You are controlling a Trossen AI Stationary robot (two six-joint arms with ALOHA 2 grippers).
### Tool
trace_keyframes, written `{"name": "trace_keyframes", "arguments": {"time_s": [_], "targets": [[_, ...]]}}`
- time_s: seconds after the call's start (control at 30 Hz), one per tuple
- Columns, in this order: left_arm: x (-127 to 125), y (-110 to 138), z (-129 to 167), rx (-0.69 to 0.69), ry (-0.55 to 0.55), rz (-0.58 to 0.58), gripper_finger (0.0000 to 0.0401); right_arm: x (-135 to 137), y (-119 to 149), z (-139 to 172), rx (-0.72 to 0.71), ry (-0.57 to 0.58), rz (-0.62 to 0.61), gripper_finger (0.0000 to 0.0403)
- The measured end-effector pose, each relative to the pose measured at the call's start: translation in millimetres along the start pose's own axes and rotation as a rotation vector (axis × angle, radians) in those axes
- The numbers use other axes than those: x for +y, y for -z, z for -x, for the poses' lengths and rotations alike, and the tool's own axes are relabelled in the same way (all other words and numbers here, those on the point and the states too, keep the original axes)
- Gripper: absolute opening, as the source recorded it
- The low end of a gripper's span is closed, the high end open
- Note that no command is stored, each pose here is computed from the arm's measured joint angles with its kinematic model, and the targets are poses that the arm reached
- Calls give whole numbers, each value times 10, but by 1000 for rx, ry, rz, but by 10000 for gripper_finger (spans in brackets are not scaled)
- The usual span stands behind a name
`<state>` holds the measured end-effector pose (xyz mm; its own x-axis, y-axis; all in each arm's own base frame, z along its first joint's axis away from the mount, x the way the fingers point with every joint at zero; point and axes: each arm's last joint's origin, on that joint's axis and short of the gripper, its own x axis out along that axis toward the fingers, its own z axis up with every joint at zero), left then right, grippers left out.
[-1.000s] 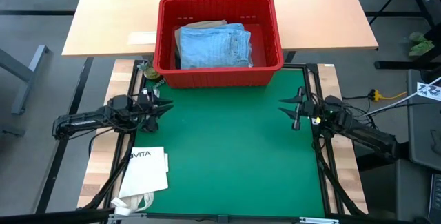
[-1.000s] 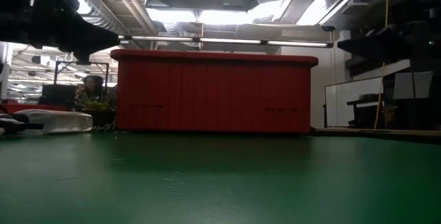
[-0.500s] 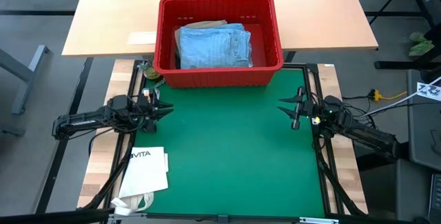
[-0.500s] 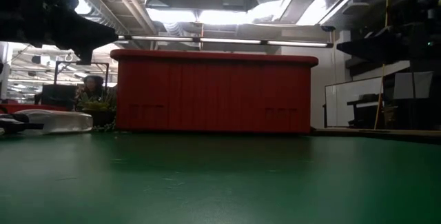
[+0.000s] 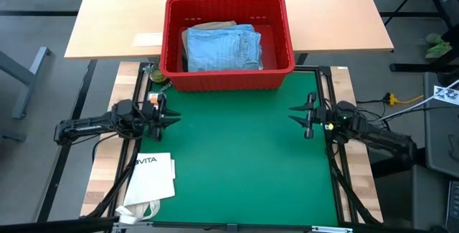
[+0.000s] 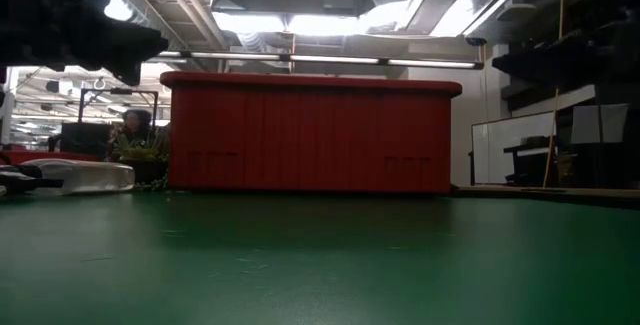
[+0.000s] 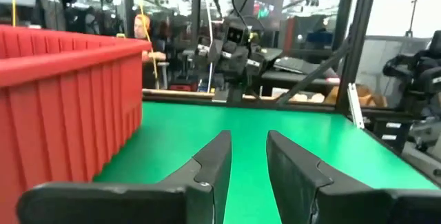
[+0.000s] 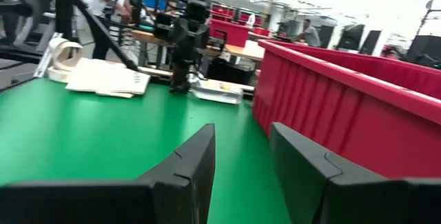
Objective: Fold Laundry from Bin
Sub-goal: Return to Home Position
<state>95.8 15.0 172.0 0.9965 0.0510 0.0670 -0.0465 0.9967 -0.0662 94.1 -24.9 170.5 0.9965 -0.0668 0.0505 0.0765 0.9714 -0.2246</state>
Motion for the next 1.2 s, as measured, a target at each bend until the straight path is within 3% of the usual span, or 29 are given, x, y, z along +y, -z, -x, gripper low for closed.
{"name": "trace_keyframes", "arguments": {"time_s": [0.5,0.73,0.93,1.2], "targets": [[3,12,-7,13,-12,-52,89,305,-24,-30,34,-66,-4,140],[3,12,-7,13,-12,-59,89,424,3,-55,85,-120,68,140],[4,26,-6,27,-13,-56,89,463,53,-85,143,-127,214,140],[5,33,-6,34,-16,-39,89,472,69,-95,157,-143,248,140]]}}
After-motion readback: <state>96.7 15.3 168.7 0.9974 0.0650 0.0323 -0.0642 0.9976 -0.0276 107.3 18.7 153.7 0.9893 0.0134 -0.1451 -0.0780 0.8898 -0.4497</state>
